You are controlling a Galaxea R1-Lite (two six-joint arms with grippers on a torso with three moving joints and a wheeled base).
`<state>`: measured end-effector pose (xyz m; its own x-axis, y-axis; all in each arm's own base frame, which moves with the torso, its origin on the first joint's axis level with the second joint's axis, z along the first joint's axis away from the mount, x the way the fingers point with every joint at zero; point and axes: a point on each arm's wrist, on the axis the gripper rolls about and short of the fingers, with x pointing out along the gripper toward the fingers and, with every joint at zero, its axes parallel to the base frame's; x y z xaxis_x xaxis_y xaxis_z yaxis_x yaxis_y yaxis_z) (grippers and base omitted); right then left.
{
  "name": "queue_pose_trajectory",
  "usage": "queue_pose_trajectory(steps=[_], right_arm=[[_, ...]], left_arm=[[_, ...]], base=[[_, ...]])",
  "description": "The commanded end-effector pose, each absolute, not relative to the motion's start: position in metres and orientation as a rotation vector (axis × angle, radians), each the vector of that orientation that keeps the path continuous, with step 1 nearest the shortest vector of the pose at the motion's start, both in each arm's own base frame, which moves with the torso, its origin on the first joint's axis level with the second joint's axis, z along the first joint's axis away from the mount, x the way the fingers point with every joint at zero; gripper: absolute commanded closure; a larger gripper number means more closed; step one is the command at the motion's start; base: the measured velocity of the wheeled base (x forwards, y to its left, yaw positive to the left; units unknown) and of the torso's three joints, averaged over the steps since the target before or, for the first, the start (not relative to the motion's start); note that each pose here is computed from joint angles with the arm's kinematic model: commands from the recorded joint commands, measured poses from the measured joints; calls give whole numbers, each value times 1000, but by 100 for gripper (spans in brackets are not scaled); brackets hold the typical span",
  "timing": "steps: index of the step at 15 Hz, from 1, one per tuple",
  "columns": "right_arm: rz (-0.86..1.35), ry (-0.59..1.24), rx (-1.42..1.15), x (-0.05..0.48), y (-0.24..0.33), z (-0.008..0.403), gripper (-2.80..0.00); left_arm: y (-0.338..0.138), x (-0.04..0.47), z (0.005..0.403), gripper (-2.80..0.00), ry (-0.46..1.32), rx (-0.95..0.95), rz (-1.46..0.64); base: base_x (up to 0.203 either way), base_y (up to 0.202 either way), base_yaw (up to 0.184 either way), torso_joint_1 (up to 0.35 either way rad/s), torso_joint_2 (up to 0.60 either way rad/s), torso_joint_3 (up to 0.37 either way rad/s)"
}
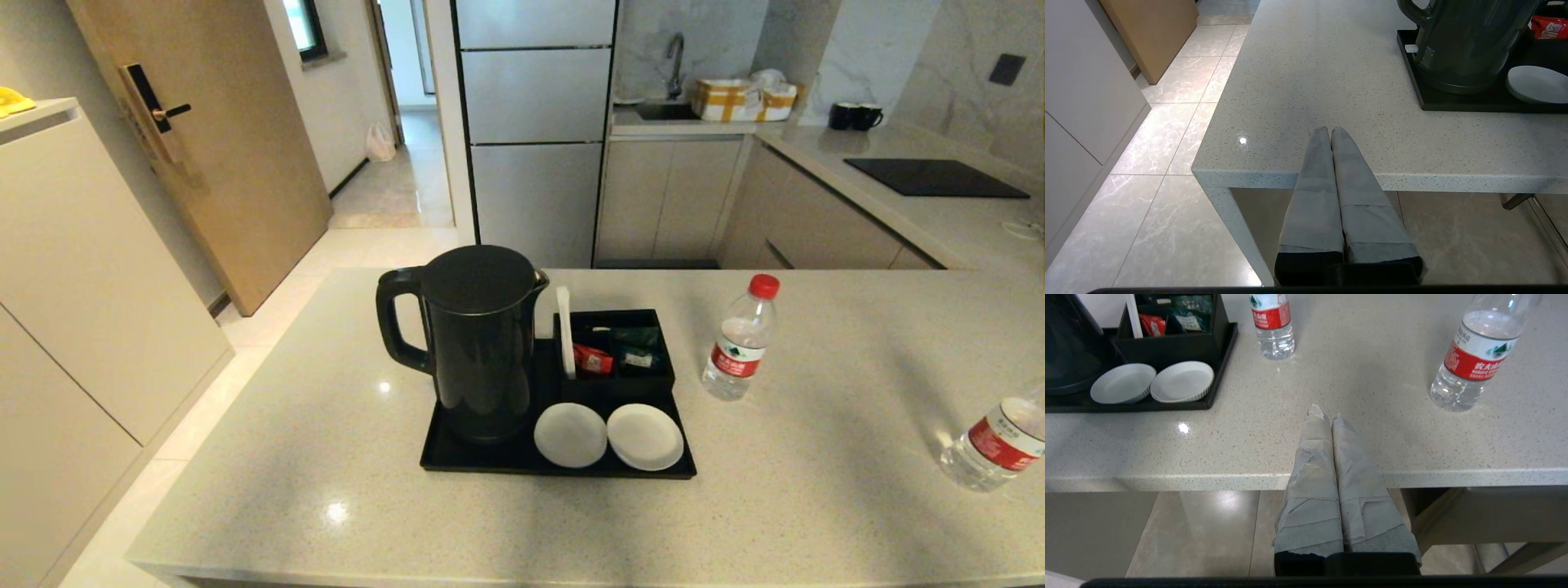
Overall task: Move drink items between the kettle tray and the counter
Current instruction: Return the bottled water to its original position
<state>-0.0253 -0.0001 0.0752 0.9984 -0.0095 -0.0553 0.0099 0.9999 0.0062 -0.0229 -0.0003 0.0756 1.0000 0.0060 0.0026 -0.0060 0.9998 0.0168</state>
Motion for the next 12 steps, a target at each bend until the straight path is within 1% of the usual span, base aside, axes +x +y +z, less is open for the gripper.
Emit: queue_pose_trajectory(steps=[1,3,5,6,7,10,12], right_arm=[[-26,35,11,-29,0,89,0],[-39,36,59,-35,-1,128,0],[-52,72,97,-35,-1,155,0],[-66,83,101,-35,-1,176,0],[-85,130,103,-29,-1,188,0],[-181,342,101,5,-3,189,0],[-229,394,109,38,-5,186,0]], left_arm=[[0,-23,75,0,0,17,5],[0,-23,75,0,0,17,6],[0,-23,75,0,0,17,5],[0,-23,75,0,0,17,6],[0,-23,75,0,0,17,6],[0,-23,75,0,0,17,6],[0,-23,75,0,0,17,7]], base=[[0,0,0,0,0,0],[0,0,0,0,0,0],[0,0,0,0,0,0],[0,0,0,0,0,0],[0,0,0,0,0,0],[0,0,0,0,0,0],[0,0,0,0,0,0]])
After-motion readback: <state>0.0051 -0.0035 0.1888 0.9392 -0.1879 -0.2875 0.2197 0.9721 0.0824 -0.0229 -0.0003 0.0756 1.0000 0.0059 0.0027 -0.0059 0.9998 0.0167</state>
